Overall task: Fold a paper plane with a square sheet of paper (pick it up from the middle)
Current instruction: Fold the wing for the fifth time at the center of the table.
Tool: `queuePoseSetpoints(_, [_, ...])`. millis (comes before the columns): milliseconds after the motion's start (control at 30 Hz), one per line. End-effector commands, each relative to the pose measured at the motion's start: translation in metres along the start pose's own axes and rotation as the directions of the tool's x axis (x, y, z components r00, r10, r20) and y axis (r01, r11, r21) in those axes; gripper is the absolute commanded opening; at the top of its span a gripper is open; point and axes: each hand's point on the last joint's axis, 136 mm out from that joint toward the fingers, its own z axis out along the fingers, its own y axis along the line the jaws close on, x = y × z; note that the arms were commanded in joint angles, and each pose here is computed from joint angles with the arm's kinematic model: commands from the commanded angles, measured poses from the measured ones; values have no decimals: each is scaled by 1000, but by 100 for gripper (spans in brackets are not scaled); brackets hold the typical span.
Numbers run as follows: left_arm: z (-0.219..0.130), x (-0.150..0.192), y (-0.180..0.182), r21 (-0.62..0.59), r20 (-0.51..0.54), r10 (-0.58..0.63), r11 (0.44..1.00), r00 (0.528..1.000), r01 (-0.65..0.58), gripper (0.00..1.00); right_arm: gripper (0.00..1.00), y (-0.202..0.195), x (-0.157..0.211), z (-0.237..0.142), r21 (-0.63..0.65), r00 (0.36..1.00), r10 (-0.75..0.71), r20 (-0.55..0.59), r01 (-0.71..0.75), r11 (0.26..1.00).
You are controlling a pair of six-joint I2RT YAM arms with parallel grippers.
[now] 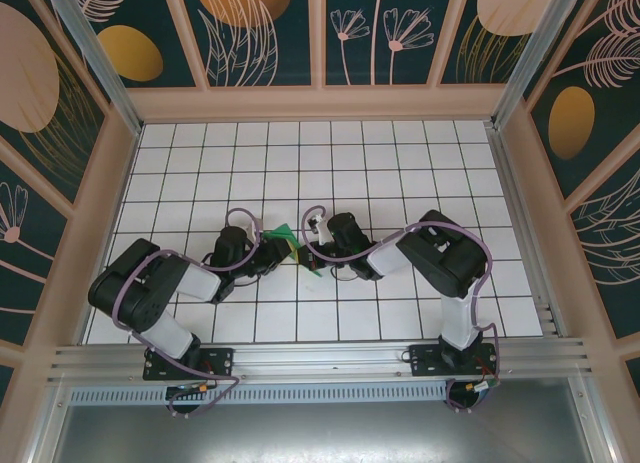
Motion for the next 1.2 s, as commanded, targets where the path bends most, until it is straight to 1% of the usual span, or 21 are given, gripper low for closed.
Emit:
queuePoseSetpoints(0, [4, -10, -6, 17, 44, 0, 1000, 999, -1, 27, 1, -18, 16, 4, 51, 997, 39, -60, -36, 998])
queuePoseSetpoints(333, [8, -18, -4, 2, 78, 2, 1000, 997, -2, 25, 1, -21, 18, 4, 62, 997, 40, -67, -36, 997])
queuePoseSetpoints(500, [15, -19, 5, -47, 61, -7, 999, 998, 10, 23, 1, -22, 20, 4, 69, 996, 43, -76, -38, 997])
queuePoseSetpoints(733, [18, -16, 9, -50, 40, -23, 998, 999, 25, 23, 2, -22, 22, 4, 68, 995, 49, -84, -44, 997])
queuePoseSetpoints(767, [20, -12, 18, -73, 29, -36, 997, 999, 38, 23, 3, -22, 22, 4, 68, 995, 50, -84, -44, 997])
queuePoseSetpoints(800, [20, -12, 19, -73, 27, -36, 997, 999, 38, 23, 4, -22, 22, 4, 69, 995, 51, -84, -45, 997])
queuePoseSetpoints(967, [20, -10, 26, -99, 26, -44, 994, 999, 46, 23, 17, -21, 20, 3, 71, 994, 59, -89, -52, 996])
queuePoseSetpoints(1167, [19, -7, 35, -135, 21, -56, 989, 998, 58, 22, 26, -9, 10, -4, 33, 996, 44, -81, -41, 999])
